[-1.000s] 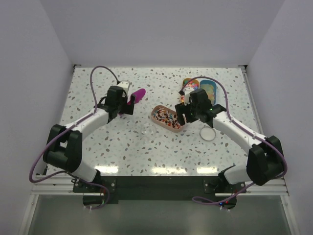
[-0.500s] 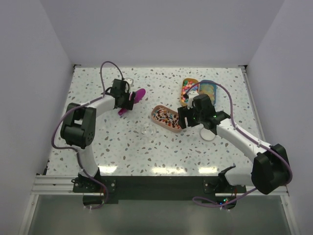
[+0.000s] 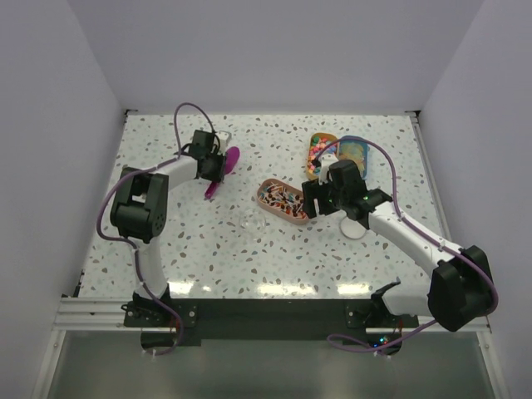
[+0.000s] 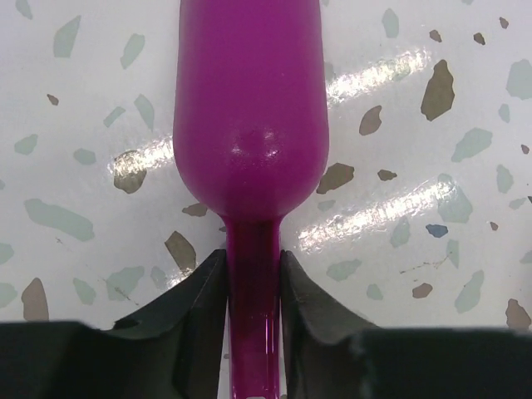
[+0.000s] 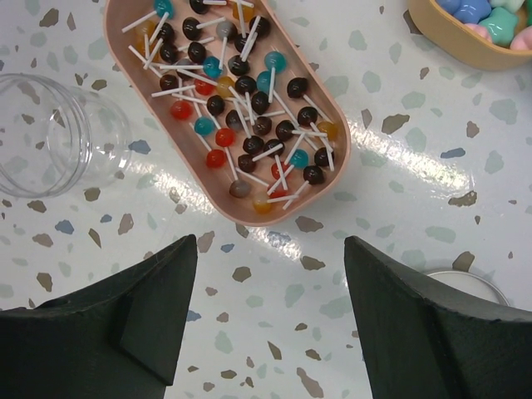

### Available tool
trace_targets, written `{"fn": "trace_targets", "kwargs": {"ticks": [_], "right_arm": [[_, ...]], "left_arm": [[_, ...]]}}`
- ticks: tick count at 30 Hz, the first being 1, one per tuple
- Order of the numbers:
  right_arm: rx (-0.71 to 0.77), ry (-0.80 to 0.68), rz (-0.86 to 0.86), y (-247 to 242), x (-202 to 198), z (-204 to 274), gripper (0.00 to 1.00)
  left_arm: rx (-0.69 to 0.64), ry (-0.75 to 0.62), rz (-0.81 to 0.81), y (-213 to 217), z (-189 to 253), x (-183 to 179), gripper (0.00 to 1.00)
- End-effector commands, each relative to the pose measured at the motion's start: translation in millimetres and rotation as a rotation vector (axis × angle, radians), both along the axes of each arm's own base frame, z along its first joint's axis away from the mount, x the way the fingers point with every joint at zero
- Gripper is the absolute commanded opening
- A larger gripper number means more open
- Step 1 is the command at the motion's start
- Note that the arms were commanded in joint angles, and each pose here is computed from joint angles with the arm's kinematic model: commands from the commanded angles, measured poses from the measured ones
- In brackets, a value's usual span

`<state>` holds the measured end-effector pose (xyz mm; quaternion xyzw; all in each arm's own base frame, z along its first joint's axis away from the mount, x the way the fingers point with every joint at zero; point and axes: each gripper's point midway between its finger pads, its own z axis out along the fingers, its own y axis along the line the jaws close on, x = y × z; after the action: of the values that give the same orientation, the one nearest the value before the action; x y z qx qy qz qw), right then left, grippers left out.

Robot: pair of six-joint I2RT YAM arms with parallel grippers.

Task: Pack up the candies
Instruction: Pick up the spatula from the center of the board.

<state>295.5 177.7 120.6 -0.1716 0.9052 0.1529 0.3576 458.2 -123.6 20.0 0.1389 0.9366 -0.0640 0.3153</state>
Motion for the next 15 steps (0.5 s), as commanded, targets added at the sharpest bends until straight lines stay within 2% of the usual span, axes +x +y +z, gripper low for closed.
{"fn": "trace_targets", "kwargs": {"ticks": [1, 3, 5, 7, 9, 10, 11, 15], "right_arm": [[0.059, -0.035, 0.015, 11.0, 6.2, 11.2, 0.74], [0.088, -0.032, 0.036, 16.7, 3.9, 14.2, 0.74], [0.128, -0.038, 0.056, 24.4, 3.9, 20.5, 0.74], [0.193, -0.051, 0.094, 36.3, 2.8, 31.8, 0.74], [0.259, -0.053, 0.111, 46.7, 2.1, 41.9, 0.75], [0.315, -0.075, 0.146, 57.3, 2.4, 53.8, 0.75], [0.355, -0.082, 0.164, 63.3, 2.3, 61.3, 0.75], [0.561, -0.089, 0.237, 94.4, 2.3, 94.3, 0.76]], "left_arm": [[-0.052, 0.015, -0.046, -12.6, 0.0, -2.1, 0.28], [-0.087, -0.013, -0.050, -17.7, 13.3, -2.1, 0.15], [-0.141, -0.060, -0.059, -25.2, 35.3, -2.0, 0.10], [-0.212, -0.078, -0.050, -33.4, 49.3, -7.2, 0.08], [-0.328, -0.163, -0.083, -49.8, 88.4, -7.5, 0.07], [-0.399, -0.182, -0.069, -56.8, 97.4, -10.6, 0.07], [-0.475, -0.238, -0.098, -66.2, 125.4, -13.6, 0.07], [-0.741, -0.287, -0.100, -88.5, 177.6, -34.4, 0.07]]}}
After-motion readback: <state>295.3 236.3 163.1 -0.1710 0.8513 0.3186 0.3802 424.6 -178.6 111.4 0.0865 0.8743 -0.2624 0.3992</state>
